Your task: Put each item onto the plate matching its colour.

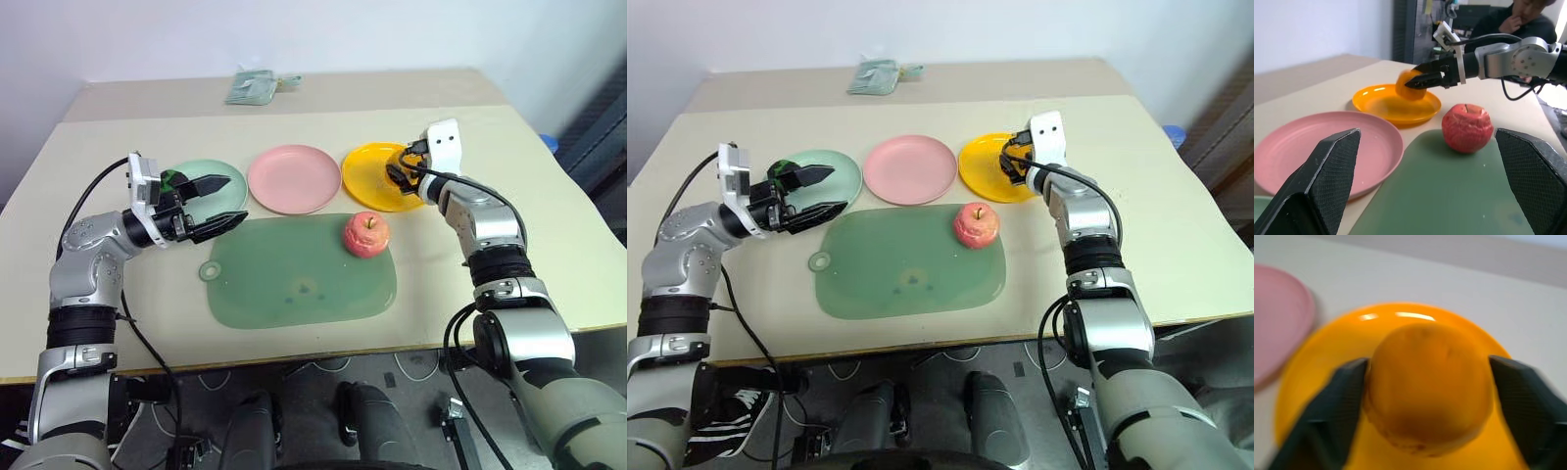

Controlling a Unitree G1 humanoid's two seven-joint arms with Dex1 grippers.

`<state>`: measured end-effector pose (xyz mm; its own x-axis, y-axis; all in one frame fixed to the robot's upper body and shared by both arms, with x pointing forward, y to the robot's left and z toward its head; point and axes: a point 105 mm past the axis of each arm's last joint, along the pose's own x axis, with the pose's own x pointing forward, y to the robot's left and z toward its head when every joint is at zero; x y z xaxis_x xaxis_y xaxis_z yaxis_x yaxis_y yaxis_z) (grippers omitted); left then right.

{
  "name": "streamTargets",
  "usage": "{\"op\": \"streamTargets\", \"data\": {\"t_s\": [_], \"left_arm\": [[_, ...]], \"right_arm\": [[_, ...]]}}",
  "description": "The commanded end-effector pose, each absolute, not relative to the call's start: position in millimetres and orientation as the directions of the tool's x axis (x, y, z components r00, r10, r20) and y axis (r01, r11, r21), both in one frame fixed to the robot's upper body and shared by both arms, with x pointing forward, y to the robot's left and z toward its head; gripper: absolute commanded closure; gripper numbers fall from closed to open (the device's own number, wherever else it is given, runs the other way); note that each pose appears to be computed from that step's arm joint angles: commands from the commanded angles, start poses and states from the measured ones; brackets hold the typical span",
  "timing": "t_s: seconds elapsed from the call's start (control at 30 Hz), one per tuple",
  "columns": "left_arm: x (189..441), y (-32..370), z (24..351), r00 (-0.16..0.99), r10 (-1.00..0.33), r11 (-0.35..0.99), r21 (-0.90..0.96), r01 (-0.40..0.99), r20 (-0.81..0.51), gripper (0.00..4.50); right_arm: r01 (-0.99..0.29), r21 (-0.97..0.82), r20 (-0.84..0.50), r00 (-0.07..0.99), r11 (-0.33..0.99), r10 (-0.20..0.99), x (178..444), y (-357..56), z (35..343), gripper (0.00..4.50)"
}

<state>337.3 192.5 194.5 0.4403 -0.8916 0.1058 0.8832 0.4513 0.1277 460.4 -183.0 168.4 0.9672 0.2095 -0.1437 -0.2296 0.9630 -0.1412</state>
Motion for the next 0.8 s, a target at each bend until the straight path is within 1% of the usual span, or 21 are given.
{"op": "streamTargets", "data": {"t_s": [0.03,0.07,0.13,0.17,0.2,0.23,0.27,0.3,0.37,0.43,0.5,0.57,0.63,0.73,0.8], "left_arm": [[334.4,191.2,203.9,0.427,-0.898,0.440,0.177,0.880,0.109,0.00],[334.1,191.2,203.9,0.426,-0.898,0.439,0.177,0.881,0.109,0.00],[332.5,190.3,204.6,0.415,-0.903,0.429,0.174,0.886,0.111,0.00],[331.0,189.4,205.6,0.404,-0.907,0.419,0.170,0.892,0.117,0.00],[329.7,188.5,206.6,0.394,-0.911,0.410,0.169,0.896,0.124,0.00],[328.0,187.6,207.3,0.382,-0.915,0.400,0.168,0.901,0.129,0.00],[325.3,186.0,206.8,0.360,-0.924,0.377,0.158,0.913,0.128,0.00],[323.2,184.8,206.1,0.343,-0.931,0.359,0.150,0.921,0.125,0.00],[318.9,182.8,203.9,0.307,-0.945,0.320,0.134,0.938,0.111,0.00],[314.0,180.7,200.4,0.263,-0.961,0.272,0.112,0.956,0.085,0.00],[311.4,179.5,195.4,0.234,-0.971,0.238,0.131,0.962,0.045,0.00],[311.0,178.1,189.2,0.220,-0.976,0.217,0.168,0.962,-0.001,0.00],[312.2,176.9,187.8,0.214,-0.977,0.211,0.161,0.964,-0.004,0.00],[312.8,174.1,186.8,0.205,-0.979,0.199,0.178,0.964,-0.017,0.00],[312.8,172.3,189.0,0.199,-0.980,0.194,0.176,0.965,-0.008,0.00]], "right_arm": [[-0.217,-0.166,0.042,0.973,0.962,0.226,462.6,-178.6,221.2,0.04],[-0.217,-0.162,0.103,0.966,0.962,0.236,460.7,-177.7,234.6,0.04],[-0.277,-0.117,0.241,0.924,0.954,0.298,449.7,-171.8,265.0,0.04],[-0.347,-0.094,0.296,0.885,0.933,0.359,439.3,-165.9,276.7,0.04],[-0.432,-0.061,0.316,0.847,0.900,0.428,429.1,-159.4,281.4,0.04],[-0.515,-0.043,0.318,0.805,0.856,0.500,418.1,-152.2,282.1,0.04],[-0.604,-0.077,0.290,0.748,0.793,0.597,400.9,-142.1,278.6,0.04],[-0.668,-0.100,0.236,0.704,0.738,0.670,386.8,-134.0,270.5,0.04],[-0.729,-0.162,0.109,0.657,0.665,0.746,365.9,-125.1,251.6,0.04],[-0.741,-0.184,-0.026,0.661,0.646,0.750,356.1,-125.1,230.1,0.04],[-0.736,-0.178,-0.101,0.674,0.653,0.732,352.2,-126.9,218.1,0.04],[-0.742,-0.153,-0.131,0.670,0.653,0.730,348.5,-126.3,212.6,0.04],[-0.746,-0.129,-0.145,0.666,0.653,0.732,345.8,-125.3,209.4,0.04],[-0.733,-0.160,-0.219,0.680,0.661,0.700,345.9,-128.2,193.9,0.04],[-0.734,-0.140,-0.234,0.677,0.664,0.698,345.2,-128.1,189.1,0.04]]}}
